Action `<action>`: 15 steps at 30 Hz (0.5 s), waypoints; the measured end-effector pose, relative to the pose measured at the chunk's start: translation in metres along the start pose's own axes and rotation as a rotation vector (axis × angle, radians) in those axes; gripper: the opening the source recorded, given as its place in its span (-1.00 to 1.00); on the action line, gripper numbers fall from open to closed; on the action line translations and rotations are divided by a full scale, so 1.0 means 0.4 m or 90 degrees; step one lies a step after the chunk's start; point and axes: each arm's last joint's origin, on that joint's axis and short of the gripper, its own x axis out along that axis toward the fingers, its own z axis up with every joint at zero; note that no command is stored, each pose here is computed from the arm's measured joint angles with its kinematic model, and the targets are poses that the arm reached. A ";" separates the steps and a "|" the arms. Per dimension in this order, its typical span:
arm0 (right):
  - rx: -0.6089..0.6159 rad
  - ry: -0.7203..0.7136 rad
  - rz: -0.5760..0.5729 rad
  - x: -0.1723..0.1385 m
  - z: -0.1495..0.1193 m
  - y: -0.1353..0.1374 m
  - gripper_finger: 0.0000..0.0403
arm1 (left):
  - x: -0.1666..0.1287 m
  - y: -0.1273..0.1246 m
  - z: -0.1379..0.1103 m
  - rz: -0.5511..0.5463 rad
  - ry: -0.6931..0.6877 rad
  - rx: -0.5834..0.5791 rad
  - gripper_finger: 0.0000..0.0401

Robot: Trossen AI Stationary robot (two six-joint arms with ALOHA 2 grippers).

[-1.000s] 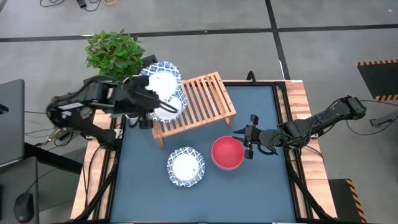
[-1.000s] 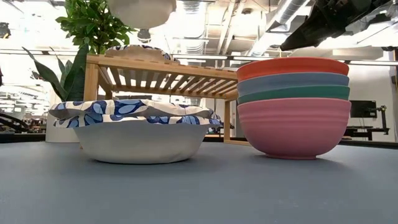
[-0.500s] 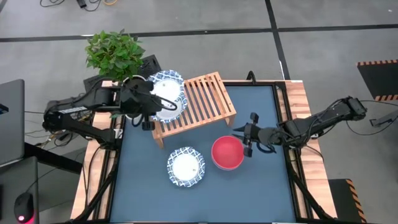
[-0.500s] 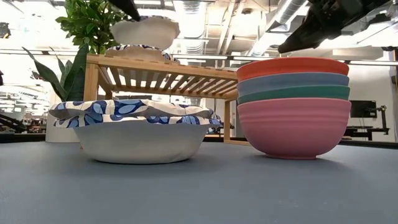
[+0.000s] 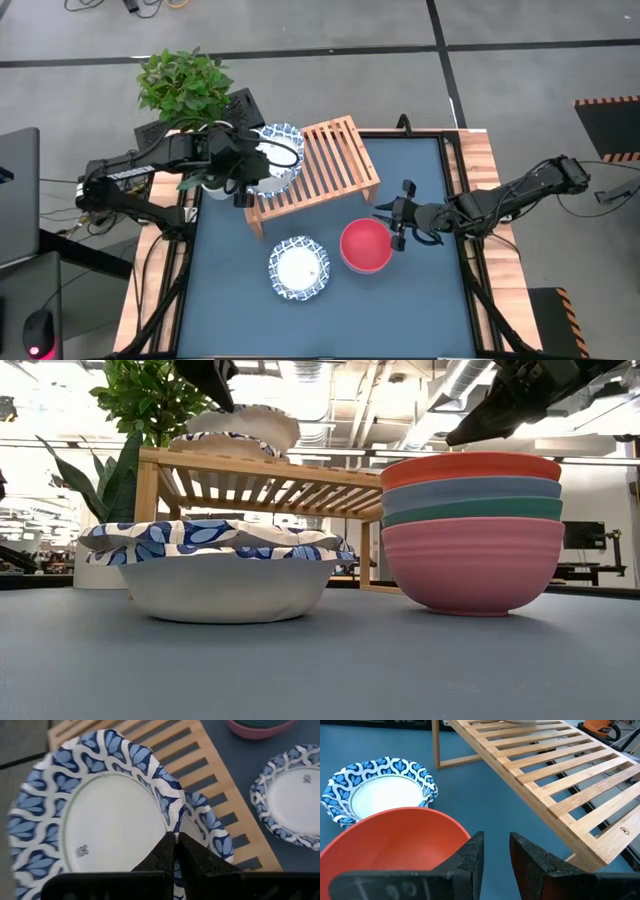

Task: Place and stack bowls onto a shelf
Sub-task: Stack the blue patterned bowl on top of the blue patterned bowl on the shelf

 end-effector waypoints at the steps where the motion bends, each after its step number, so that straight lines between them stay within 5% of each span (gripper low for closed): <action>1: 0.000 0.000 0.000 0.000 0.000 0.000 -0.41 | 0.008 0.001 0.001 -0.009 0.004 0.002 -1.00; 15: 0.005 0.000 0.000 0.000 0.000 0.000 -0.41 | 0.009 -0.004 -0.013 -0.026 0.041 -0.007 -1.00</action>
